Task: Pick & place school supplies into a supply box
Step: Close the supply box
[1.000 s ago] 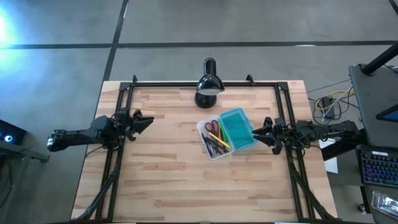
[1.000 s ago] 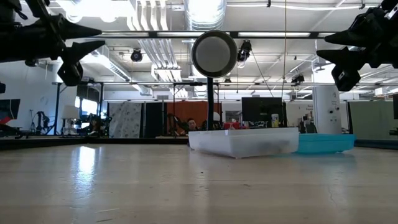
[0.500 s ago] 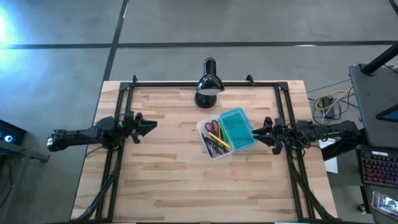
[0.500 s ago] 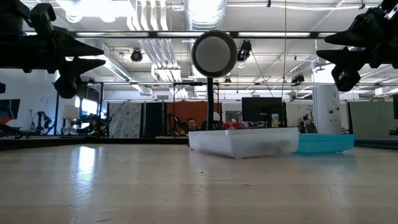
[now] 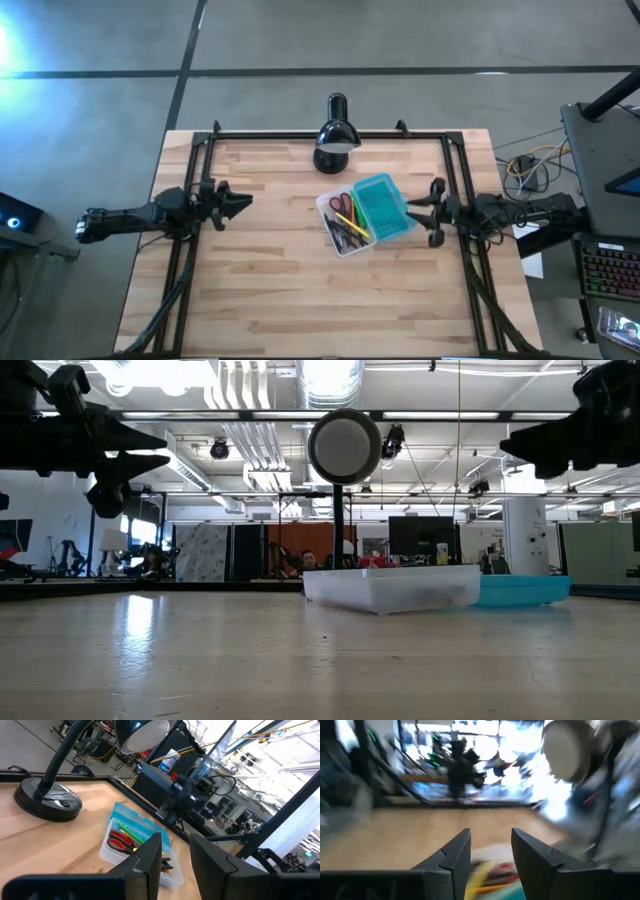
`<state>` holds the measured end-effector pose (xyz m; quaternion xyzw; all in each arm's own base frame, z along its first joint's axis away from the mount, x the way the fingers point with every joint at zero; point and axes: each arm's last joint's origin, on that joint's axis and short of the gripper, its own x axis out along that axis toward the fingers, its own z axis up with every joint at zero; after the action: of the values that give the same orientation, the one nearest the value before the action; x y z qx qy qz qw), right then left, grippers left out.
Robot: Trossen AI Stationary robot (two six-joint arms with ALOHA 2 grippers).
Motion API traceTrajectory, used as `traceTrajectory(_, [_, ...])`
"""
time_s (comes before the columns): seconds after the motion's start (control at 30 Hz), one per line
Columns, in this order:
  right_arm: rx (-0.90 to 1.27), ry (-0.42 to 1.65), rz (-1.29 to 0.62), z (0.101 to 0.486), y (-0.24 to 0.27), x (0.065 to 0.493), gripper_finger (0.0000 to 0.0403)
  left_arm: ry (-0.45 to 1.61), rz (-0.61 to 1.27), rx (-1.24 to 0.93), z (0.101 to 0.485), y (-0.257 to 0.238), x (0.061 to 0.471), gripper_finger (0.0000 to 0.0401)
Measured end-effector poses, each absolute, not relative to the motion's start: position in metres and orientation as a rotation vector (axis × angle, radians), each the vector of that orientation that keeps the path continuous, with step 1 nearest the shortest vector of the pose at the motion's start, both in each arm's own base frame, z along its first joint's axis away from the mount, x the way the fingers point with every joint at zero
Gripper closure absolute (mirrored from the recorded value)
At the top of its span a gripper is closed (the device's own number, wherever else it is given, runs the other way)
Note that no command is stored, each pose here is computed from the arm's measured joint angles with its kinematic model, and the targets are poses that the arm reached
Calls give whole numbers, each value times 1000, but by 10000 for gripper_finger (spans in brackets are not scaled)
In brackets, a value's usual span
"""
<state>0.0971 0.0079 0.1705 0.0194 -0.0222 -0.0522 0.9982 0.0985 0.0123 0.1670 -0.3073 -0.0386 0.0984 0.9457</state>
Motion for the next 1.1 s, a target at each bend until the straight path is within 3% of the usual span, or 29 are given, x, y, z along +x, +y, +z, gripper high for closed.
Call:
traceTrajectory(0.1, [-115, -110, -189, 178, 6, 96, 275, -107, 247, -602, 168, 14, 98, 316])
traceTrajectory(0.3, [-598, -149, -348, 191, 2, 93, 276, -294, 289, -1046, 180, 17, 96, 316])
traceTrajectory(0.43, [-814, -204, -460, 202, 1, 89, 275, -348, 316, -1092, 184, 18, 95, 316])
traceTrajectory(0.67, [-573, -557, -560, 231, -2, 70, 289, -484, 319, -1255, 190, 20, 93, 316])
traceTrajectory(0.73, [-289, -660, -586, 236, -5, 64, 294, -519, 278, -1278, 194, 20, 92, 316])
traceTrajectory(0.83, [304, -799, -615, 237, -11, 58, 301, -519, 221, -1275, 202, 19, 92, 317])
traceTrajectory(0.9, [519, -828, -692, 234, -15, 57, 305, -519, 242, -1260, 209, 19, 93, 320])
traceTrajectory(1.0, [492, -698, -741, 225, -14, 68, 308, -510, 305, -1196, 226, 21, 98, 321])
traceTrajectory(1.1, [364, -491, -551, 215, -7, 87, 307, -419, 367, -1155, 241, 22, 111, 321])
